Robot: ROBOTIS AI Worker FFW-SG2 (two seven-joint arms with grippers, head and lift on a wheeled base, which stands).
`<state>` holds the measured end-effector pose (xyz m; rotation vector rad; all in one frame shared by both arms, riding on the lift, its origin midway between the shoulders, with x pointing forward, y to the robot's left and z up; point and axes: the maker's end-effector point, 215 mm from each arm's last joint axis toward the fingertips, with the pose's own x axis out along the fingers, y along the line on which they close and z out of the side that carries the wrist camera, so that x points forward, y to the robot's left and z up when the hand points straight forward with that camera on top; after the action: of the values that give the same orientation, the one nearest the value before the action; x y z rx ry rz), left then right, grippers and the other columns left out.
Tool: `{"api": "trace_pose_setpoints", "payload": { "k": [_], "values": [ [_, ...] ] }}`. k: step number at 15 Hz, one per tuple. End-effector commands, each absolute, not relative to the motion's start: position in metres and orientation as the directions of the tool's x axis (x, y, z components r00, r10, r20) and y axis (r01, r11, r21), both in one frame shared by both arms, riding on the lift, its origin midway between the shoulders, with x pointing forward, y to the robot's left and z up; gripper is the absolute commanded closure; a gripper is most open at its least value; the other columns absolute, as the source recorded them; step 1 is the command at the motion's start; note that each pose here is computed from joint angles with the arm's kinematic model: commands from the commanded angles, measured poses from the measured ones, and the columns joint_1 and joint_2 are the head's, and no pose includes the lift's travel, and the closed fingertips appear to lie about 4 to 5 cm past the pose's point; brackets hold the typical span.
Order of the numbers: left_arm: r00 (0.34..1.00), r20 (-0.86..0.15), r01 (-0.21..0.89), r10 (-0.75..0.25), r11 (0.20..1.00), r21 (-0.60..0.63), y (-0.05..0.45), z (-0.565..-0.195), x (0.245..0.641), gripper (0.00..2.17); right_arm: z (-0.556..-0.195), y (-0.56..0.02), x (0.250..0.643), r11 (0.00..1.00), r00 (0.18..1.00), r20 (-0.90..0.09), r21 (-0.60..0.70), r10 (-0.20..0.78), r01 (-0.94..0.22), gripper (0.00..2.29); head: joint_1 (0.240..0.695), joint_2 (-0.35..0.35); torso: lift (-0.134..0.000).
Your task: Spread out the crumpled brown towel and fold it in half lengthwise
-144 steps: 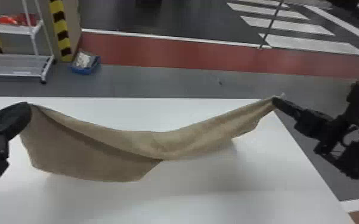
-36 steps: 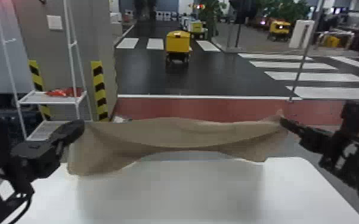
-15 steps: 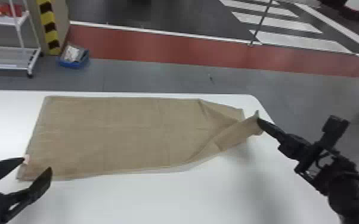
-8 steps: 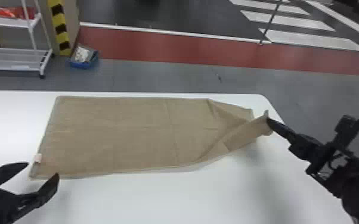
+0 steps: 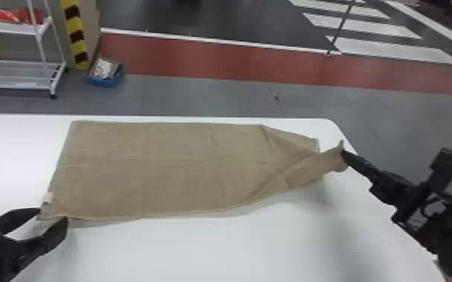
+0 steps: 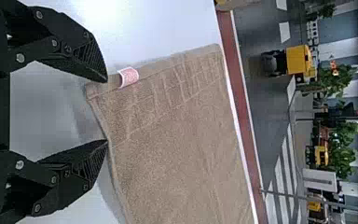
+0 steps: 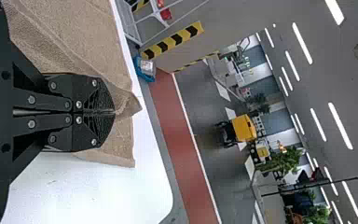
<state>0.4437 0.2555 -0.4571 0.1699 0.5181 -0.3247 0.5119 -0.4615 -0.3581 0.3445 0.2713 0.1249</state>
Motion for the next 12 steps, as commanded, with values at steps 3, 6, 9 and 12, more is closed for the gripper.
{"api": "trace_pose_setpoints", "payload": {
  "k": [3,6,9,12],
  "values": [
    [0.824,-0.506,0.342,-0.256,0.936,0.083,0.257,-0.454,0.442,0.52,-0.357,-0.464,0.511,0.934,0.957,-0.239,0.351,0.162,-0.071,1.30,0.695,-0.238,-0.124],
    [0.823,-0.511,0.340,-0.250,0.936,0.090,0.260,-0.456,0.442,0.52,-0.356,-0.464,0.511,0.934,0.957,-0.238,0.351,0.162,-0.071,1.30,0.695,-0.237,-0.124],
    [0.821,-0.518,0.334,-0.240,0.938,0.094,0.264,-0.463,0.442,0.52,-0.358,-0.464,0.509,0.933,0.957,-0.241,0.352,0.163,-0.071,1.30,0.695,-0.235,-0.124],
    [0.817,-0.523,0.341,-0.243,0.935,0.098,0.262,-0.465,0.441,0.65,-0.358,-0.464,0.507,0.933,0.956,-0.242,0.352,0.166,-0.073,1.30,0.695,-0.231,-0.124]
  ]
}}
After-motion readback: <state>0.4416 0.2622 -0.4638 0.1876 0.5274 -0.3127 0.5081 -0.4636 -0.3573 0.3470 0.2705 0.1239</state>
